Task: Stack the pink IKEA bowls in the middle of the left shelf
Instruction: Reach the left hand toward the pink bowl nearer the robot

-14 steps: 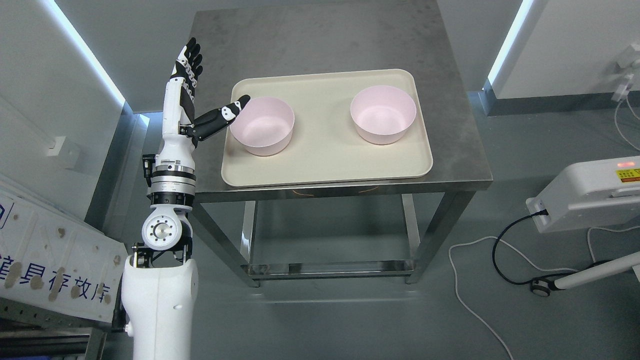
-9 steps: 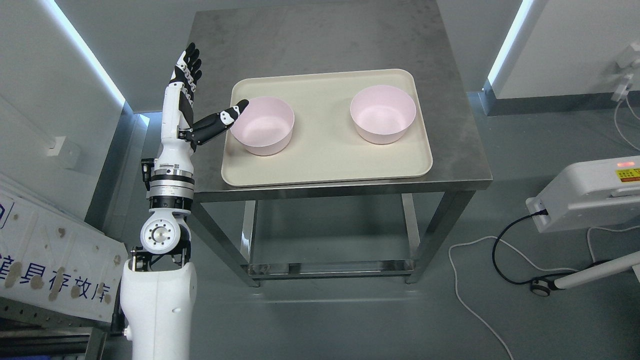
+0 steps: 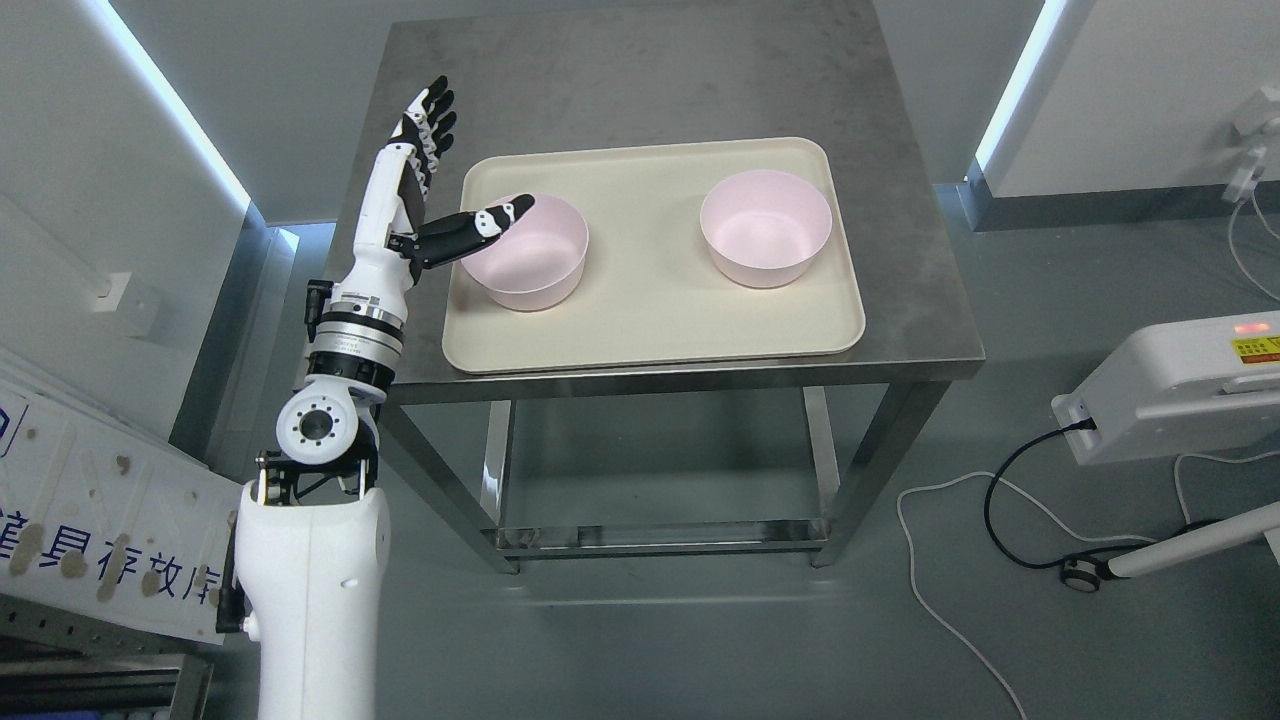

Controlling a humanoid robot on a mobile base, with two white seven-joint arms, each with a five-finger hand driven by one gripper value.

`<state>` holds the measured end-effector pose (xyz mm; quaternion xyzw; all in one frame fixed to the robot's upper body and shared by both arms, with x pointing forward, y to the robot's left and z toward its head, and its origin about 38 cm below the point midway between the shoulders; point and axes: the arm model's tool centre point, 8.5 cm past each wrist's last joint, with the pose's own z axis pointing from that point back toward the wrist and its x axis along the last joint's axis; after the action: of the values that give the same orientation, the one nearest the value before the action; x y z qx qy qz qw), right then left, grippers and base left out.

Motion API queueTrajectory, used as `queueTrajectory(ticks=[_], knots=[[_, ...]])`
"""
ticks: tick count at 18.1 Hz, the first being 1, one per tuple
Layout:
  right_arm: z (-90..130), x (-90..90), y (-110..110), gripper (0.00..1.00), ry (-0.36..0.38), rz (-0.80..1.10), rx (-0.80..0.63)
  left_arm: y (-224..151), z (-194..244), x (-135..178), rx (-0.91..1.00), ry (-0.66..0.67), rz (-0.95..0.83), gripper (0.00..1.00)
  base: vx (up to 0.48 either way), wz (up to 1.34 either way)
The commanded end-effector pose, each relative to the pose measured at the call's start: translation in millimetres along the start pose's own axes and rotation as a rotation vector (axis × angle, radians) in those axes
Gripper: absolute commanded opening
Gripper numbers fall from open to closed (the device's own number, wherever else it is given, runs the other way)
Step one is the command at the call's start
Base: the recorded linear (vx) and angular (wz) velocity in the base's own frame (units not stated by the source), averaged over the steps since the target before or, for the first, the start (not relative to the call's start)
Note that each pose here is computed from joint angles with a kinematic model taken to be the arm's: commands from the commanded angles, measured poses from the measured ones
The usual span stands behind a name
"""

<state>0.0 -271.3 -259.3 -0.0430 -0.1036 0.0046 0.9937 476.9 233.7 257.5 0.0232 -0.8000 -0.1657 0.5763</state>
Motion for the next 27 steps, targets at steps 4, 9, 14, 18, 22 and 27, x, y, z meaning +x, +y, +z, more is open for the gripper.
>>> queueTrajectory(ticks=[4,9,14,18,22,27], knots=[[-1,5.8,-11,1.0,-0.017,-0.002,-0.019,50,-27,-6,-0.204,0.184,-0.275,0.93,0.0,0.0],[-1,5.8,-11,1.0,-0.017,-0.002,-0.019,41,-36,-29,-0.278,0.27,-0.299,0.86,0.0,0.0],[-1,5.8,-11,1.0,-0.017,-0.002,-0.019,-1,-47,-46,-0.339,0.312,-0.332,0.82,0.0,0.0],[-1,5.8,-11,1.0,-0.017,-0.002,-0.019,-15,-54,-49,-0.347,0.333,-0.384,0.7,0.0,0.0],[-1,5.8,-11,1.0,-0.017,-0.002,-0.019,-27,-57,-52,-0.376,0.315,-0.483,0.62,0.0,0.0],[-1,5.8,-11,1.0,-0.017,-0.002,-0.019,-33,-63,-51,-0.406,0.274,-0.604,0.49,0.0,0.0]])
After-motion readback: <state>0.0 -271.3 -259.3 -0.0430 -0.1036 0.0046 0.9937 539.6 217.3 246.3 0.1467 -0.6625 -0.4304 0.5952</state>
